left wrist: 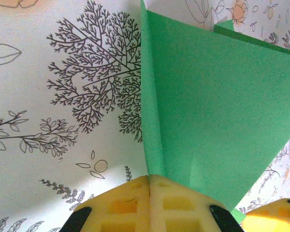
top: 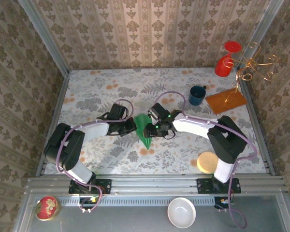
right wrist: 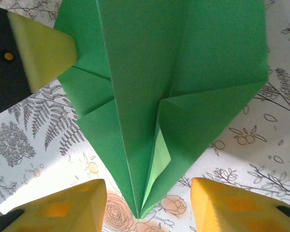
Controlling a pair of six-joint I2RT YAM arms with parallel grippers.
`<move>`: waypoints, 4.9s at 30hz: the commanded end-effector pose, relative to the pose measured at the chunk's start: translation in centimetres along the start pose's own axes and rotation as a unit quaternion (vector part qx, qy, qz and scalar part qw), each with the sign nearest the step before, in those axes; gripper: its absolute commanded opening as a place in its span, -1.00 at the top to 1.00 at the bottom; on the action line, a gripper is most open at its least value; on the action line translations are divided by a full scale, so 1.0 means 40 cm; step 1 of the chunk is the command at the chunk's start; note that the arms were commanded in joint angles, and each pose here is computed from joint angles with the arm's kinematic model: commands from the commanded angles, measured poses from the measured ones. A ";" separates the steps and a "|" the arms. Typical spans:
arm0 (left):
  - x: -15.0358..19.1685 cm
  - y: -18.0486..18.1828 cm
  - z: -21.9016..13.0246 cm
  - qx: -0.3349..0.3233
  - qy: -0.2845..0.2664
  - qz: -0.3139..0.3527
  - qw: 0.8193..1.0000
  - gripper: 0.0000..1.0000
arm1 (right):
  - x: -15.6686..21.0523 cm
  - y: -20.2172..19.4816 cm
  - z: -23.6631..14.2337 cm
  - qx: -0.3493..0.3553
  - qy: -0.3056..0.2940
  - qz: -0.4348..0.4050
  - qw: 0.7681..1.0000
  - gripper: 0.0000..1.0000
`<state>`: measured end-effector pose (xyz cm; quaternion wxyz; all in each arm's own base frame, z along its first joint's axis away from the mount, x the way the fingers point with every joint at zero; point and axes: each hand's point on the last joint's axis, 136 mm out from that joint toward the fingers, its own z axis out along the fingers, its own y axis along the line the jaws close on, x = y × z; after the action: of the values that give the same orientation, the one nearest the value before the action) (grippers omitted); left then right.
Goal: Fold a paper plane with a square sheet of paper (pick it up from the middle)
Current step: Turn over a paper plane at the center of the table, then move the paper plane to the top-center of the table.
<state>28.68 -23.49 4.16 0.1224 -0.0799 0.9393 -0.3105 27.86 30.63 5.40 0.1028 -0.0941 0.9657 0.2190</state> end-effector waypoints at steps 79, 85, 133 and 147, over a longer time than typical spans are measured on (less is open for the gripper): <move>-0.064 0.122 -0.189 -0.068 -0.079 -0.019 0.994 -0.32 | -0.150 -0.143 -0.014 0.165 -0.051 0.019 0.985 0.81; -0.064 0.158 -0.213 -0.095 -0.090 -0.016 0.991 -0.58 | -0.232 -0.168 -0.014 0.167 -0.062 0.014 0.984 0.79; -0.070 0.166 -0.202 -0.110 -0.076 -0.016 0.991 -1.00 | -0.343 -0.261 0.093 0.250 -0.075 -0.002 0.965 0.20; -0.070 0.161 -0.193 -0.104 -0.068 -0.018 0.992 -1.00 | -0.389 -0.270 0.097 0.255 -0.089 0.003 0.963 0.09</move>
<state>28.18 -13.21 6.02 0.1673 -0.1374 0.9549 -0.2031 45.91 25.96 2.24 0.2191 -0.0476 0.9745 -0.0069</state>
